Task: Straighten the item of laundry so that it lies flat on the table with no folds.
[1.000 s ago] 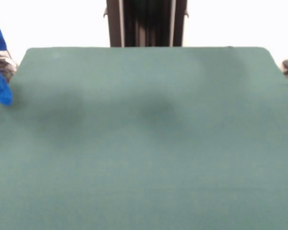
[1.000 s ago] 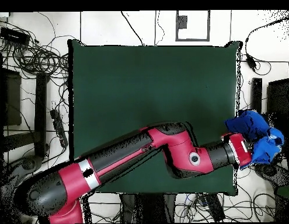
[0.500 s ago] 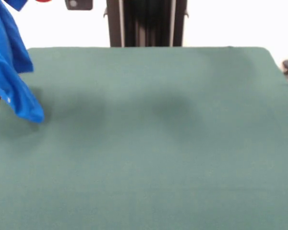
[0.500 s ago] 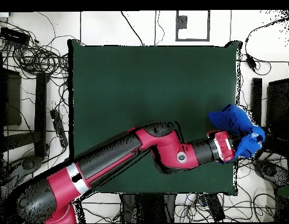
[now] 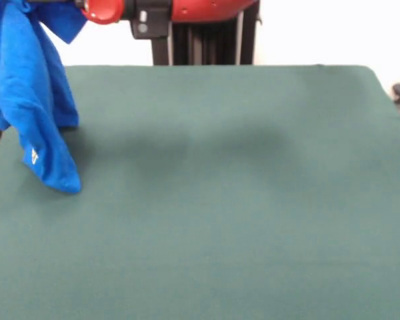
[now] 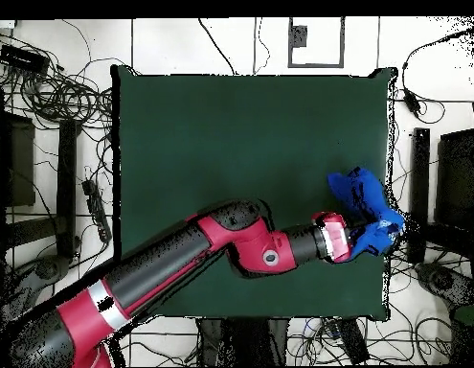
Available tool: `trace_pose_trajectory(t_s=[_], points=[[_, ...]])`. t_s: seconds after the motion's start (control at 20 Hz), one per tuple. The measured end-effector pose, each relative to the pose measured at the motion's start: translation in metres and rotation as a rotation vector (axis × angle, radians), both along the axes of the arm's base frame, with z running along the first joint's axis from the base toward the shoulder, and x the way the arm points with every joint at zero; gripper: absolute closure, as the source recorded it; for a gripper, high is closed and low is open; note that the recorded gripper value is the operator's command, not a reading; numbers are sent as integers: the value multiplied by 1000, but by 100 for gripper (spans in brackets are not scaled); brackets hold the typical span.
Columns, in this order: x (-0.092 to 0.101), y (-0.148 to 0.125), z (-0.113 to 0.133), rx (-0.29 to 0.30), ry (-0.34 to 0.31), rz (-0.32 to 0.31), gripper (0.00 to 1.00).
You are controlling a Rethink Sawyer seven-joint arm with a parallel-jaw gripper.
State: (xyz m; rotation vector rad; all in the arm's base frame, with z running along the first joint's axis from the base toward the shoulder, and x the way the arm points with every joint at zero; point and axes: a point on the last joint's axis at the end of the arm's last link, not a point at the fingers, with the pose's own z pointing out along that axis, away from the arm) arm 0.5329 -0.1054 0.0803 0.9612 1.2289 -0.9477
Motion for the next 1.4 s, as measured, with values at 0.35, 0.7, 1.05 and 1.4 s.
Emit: trace_pose_trajectory(t_s=[0.35,0.7,1.05,1.4], points=[[-12,32,-28,38,-104,-60,100],[-22,56,-46,56,-172,-115,100],[-40,84,-64,54,-228,-189,100],[-61,111,-91,93,-256,-269,100]])
